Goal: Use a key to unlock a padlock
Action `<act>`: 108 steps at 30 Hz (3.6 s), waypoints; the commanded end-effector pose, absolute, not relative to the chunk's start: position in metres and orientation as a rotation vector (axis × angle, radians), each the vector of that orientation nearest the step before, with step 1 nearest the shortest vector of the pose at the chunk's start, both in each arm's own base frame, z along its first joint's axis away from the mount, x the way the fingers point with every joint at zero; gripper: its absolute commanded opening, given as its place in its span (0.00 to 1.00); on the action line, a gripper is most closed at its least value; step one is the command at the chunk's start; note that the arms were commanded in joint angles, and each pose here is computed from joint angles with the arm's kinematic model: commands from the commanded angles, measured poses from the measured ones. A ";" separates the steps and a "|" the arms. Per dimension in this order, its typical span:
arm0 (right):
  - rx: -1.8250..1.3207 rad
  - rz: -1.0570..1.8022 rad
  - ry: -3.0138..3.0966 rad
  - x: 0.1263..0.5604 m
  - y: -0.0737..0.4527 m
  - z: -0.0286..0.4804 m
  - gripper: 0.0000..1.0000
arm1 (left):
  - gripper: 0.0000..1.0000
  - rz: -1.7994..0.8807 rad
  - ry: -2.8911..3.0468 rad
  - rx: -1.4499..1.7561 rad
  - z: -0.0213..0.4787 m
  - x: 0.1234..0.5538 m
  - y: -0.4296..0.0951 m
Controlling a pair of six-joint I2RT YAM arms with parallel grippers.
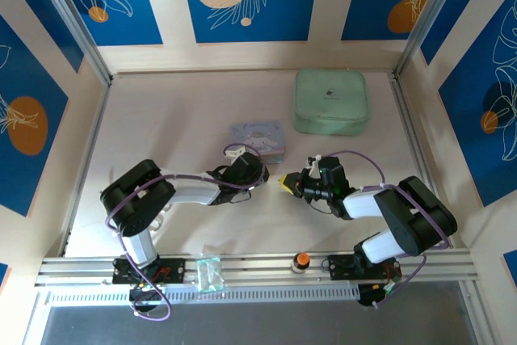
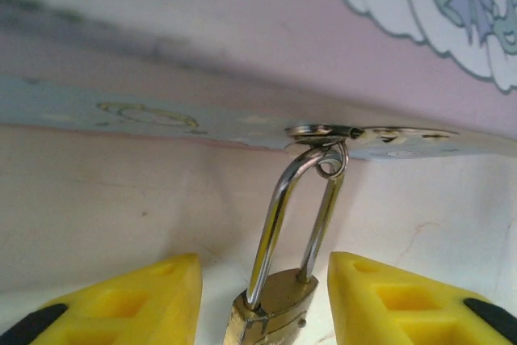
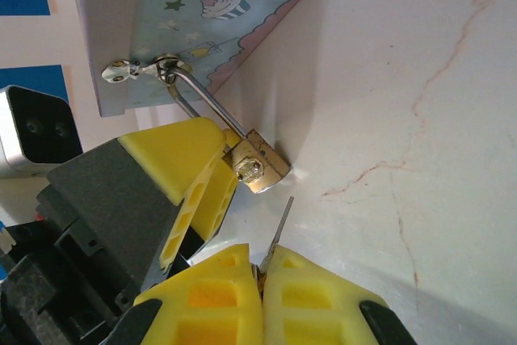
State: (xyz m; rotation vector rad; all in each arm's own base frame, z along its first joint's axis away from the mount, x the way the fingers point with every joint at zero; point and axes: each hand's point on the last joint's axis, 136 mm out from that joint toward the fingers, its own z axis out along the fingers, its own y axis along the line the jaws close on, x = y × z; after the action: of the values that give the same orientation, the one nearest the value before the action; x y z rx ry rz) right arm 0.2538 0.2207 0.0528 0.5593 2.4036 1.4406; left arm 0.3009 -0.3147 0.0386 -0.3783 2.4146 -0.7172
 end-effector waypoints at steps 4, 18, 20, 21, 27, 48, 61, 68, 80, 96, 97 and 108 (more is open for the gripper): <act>0.522 1.433 2.407 0.253 0.221 0.055 0.00 | 0.61 -0.620 2.418 -0.277 0.036 0.301 -0.322; 0.551 1.408 2.420 0.250 0.217 0.048 0.00 | 0.25 -0.635 2.451 -0.231 0.021 0.293 -0.335; 0.549 1.407 2.419 0.251 0.217 0.049 0.00 | 0.20 -0.674 2.435 -0.225 0.029 0.293 -0.338; 0.549 1.407 2.420 0.251 0.217 0.049 0.00 | 0.18 -0.687 2.427 -0.220 0.034 0.293 -0.340; 0.569 1.473 2.399 0.253 0.224 0.054 0.00 | 0.08 -0.777 2.405 -0.292 0.054 0.294 -0.342; 0.783 1.484 2.074 0.256 0.232 0.093 0.00 | 0.06 -1.242 2.204 -1.029 0.050 0.291 -0.329; 0.484 1.696 2.094 0.264 0.239 0.103 0.00 | 0.05 -1.402 2.115 -1.246 0.045 0.290 -0.335; 0.499 1.764 2.065 0.268 0.246 0.100 0.00 | 0.04 -1.411 2.068 -1.301 0.047 0.295 -0.334; 0.566 1.729 1.987 0.269 0.233 0.111 0.00 | 0.03 -1.457 2.017 -1.363 0.048 0.304 -0.344; 0.585 1.712 1.983 0.263 0.229 0.109 0.00 | 0.00 -1.580 1.905 -1.370 0.067 0.316 -0.352; 0.587 1.708 1.985 0.263 0.228 0.108 0.00 | 0.00 -1.587 1.901 -1.367 0.068 0.316 -0.353; 0.598 1.704 2.011 0.260 0.228 0.101 0.00 | 0.00 -1.621 1.876 -1.350 0.075 0.318 -0.356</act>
State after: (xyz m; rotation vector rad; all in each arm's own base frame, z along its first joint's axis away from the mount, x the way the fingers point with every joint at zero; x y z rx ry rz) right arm 0.2603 0.2277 0.1006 0.6055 2.0205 1.7053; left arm 0.3116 -0.3515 0.0667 -1.3425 1.9302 -1.5773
